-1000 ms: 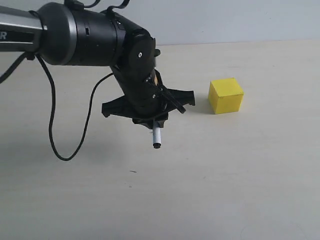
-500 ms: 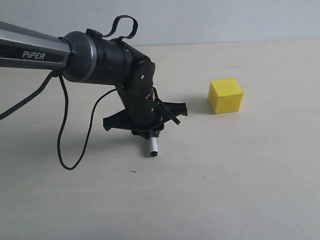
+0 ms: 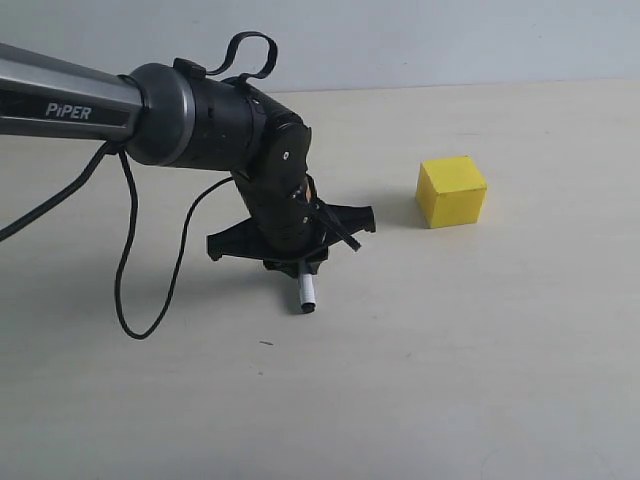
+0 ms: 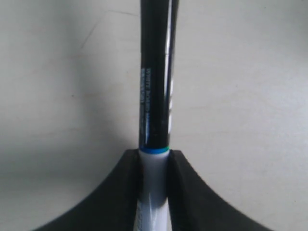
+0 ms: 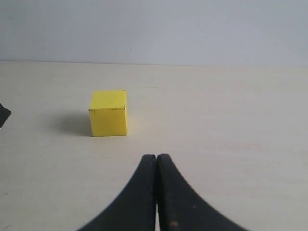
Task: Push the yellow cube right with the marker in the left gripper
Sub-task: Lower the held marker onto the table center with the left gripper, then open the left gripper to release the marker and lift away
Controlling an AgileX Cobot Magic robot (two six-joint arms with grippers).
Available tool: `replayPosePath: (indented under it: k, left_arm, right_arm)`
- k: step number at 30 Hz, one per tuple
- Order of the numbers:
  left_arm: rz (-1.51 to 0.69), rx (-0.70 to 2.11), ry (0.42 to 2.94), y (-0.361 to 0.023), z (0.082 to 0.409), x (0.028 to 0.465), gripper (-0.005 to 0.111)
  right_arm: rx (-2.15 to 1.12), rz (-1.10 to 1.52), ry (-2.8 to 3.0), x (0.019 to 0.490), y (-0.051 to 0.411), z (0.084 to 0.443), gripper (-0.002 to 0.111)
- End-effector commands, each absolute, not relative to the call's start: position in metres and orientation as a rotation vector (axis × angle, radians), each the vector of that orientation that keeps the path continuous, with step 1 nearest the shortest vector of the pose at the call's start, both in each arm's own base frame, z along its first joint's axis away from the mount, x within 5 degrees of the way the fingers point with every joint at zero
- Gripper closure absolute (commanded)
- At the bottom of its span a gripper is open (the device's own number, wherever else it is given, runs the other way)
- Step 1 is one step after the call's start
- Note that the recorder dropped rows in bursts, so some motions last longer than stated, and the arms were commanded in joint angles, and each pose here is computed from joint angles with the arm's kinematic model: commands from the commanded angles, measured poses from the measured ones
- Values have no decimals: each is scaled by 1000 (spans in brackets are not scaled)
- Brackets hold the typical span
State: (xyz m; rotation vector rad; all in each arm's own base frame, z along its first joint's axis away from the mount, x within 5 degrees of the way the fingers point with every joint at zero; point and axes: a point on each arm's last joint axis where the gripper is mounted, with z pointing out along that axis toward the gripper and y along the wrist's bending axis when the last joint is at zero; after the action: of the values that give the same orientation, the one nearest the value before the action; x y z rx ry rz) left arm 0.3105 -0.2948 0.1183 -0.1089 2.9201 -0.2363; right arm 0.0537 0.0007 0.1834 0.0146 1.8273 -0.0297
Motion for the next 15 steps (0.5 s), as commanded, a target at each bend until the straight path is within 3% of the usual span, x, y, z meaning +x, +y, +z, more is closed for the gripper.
replayPosePath:
  k: [1, 10, 15]
  left_arm:
    - [-234, -110, 2915, -294, 119, 311, 106]
    - [-240, -100, 2904, -295, 116, 312, 78]
    - [-242, -99, 2903, -295, 114, 313, 72]
  right_arm:
    - [13, -31, 1820, 54, 1, 183, 108]
    - [13, -31, 1820, 54, 1, 183, 108]
    - [13, -31, 1820, 54, 1, 183, 108]
